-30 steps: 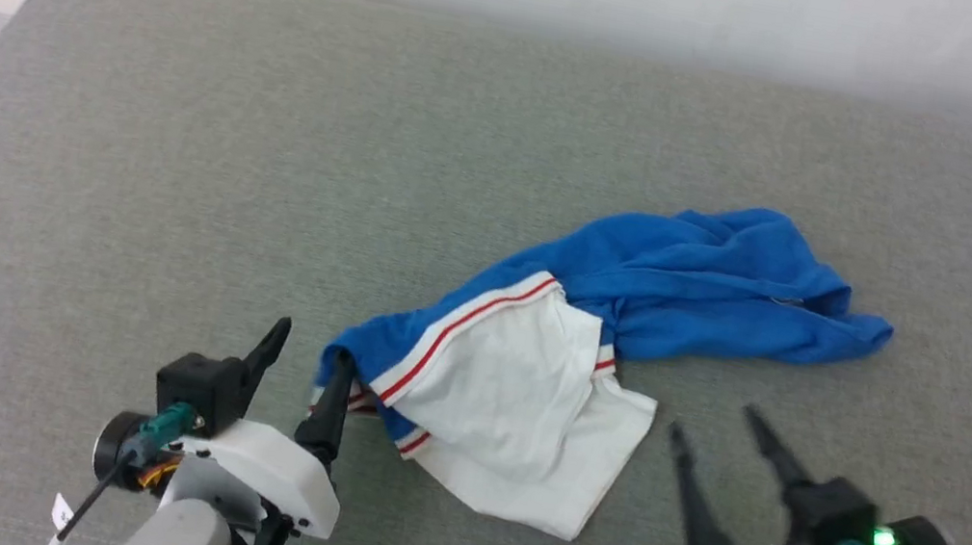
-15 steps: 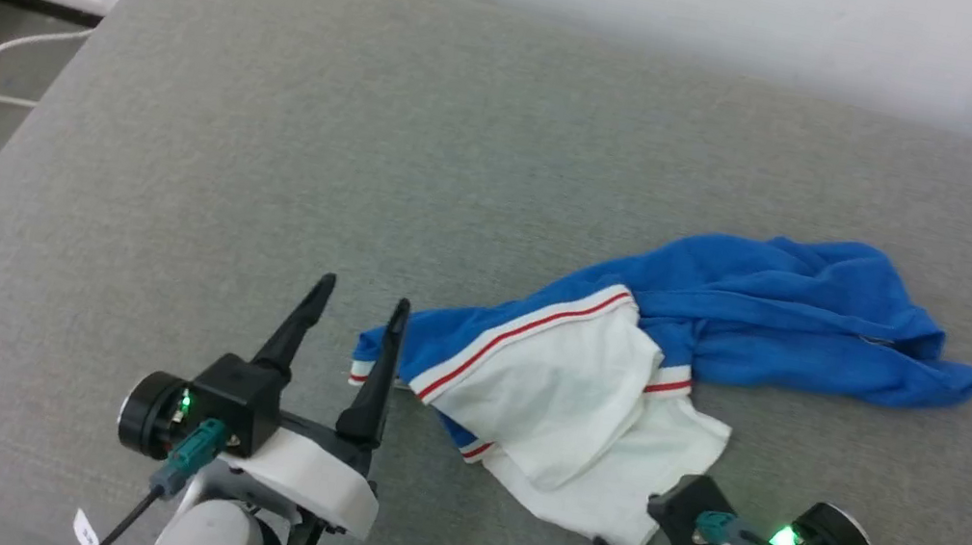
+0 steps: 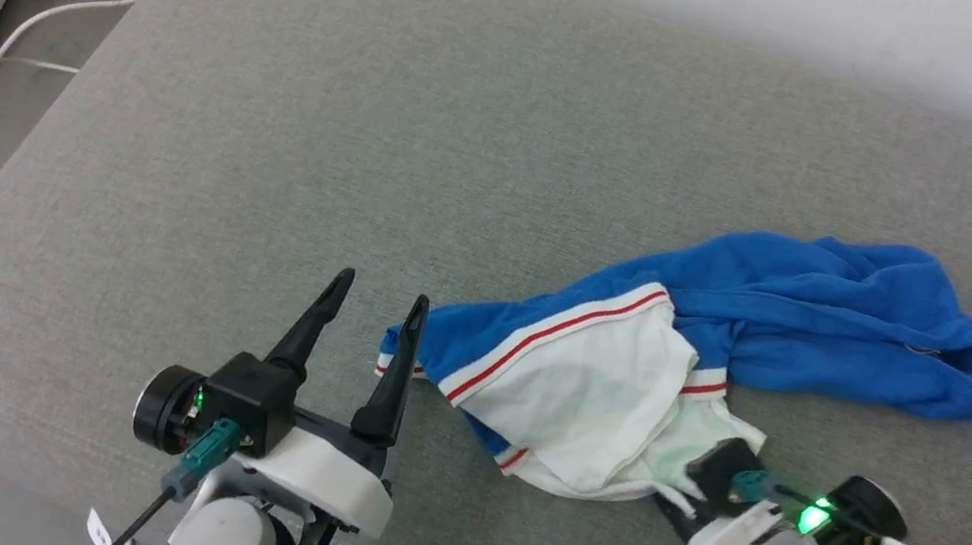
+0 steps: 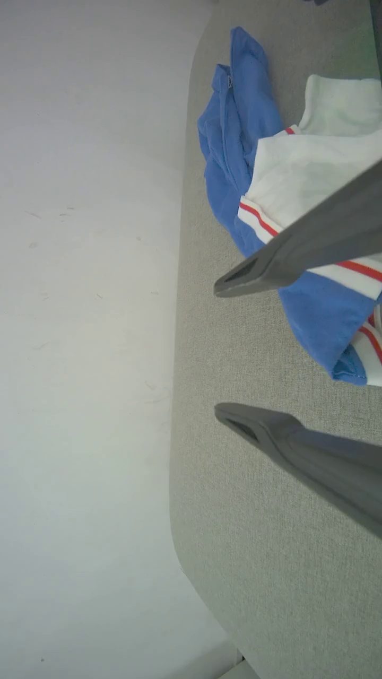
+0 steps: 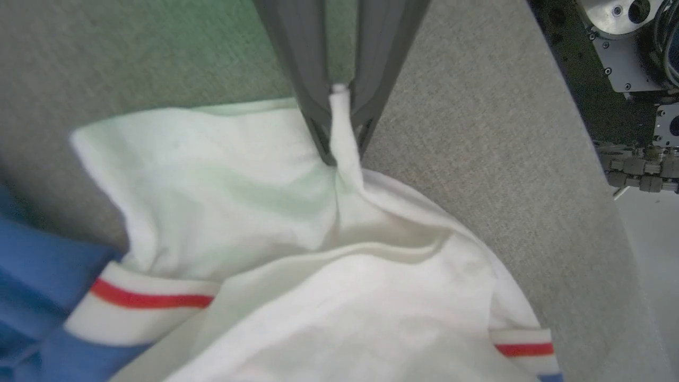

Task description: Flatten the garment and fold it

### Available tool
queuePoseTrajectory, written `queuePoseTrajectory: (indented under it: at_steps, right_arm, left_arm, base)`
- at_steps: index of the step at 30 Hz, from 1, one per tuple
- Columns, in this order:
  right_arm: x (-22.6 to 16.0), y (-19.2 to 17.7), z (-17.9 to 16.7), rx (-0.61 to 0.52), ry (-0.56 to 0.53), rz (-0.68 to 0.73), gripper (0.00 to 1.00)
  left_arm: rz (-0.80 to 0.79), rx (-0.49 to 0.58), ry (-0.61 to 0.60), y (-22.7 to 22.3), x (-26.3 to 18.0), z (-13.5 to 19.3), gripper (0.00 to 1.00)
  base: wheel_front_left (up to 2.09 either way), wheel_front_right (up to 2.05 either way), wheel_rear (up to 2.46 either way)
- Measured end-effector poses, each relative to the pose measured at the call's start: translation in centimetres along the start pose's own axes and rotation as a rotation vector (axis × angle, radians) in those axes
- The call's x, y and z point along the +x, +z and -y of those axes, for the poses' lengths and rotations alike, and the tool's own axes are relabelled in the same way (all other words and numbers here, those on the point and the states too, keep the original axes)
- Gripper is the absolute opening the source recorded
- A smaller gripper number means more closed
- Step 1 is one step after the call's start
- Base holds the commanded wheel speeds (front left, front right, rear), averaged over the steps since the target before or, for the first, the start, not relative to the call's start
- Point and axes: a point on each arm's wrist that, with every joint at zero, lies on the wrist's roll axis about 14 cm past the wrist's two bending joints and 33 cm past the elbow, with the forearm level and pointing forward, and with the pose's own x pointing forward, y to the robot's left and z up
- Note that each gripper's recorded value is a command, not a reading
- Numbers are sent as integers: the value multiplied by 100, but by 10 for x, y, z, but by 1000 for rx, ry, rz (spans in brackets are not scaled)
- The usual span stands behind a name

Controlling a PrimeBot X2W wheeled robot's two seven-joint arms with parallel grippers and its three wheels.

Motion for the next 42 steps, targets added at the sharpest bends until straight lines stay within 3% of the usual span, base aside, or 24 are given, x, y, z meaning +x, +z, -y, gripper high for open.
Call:
queuePoseTrajectory:
  at_steps: [7, 10, 11, 12, 20, 26, 36, 40, 42]
  right_arm:
    - [-45, -26, 66, 86, -240, 4, 0]
    - [-64, -42, 73, 124, -303, -10, 0]
    - [-67, -44, 69, 142, -307, -3, 40]
    - [-70, -45, 66, 155, -309, 7, 100]
    - [-99, -25, 70, 242, -405, 177, 100]
    - [-134, -16, 83, 277, -519, 281, 100]
    - [-155, -14, 86, 319, -606, 340, 100]
    - [-154, -22, 86, 340, -617, 328, 100]
    - [-152, -24, 85, 352, -617, 323, 100]
  left_arm:
    - [-2, -20, -54, -2, 2, 16, 100]
    - [-5, -28, -95, -4, 4, 29, 100]
    - [-8, -31, -108, -5, 4, 33, 100]
    - [-13, -34, -125, -7, 5, 38, 100]
    - [-102, -46, -296, -33, -1, 89, 100]
    - [-300, -23, -435, -66, -13, 129, 100]
    - [-553, 148, -477, -107, -1, 137, 100]
    - [-592, 166, -484, -115, 2, 137, 100]
    - [-610, 153, -508, -118, 0, 141, 0]
  base:
    - [0, 0, 0]
    - [0, 0, 0]
    - [0, 0, 0]
    - [0, 0, 0]
    - [0, 0, 0]
    - [0, 0, 0]
    - [0, 0, 0]
    - [0, 0, 0]
    - [0, 0, 0]
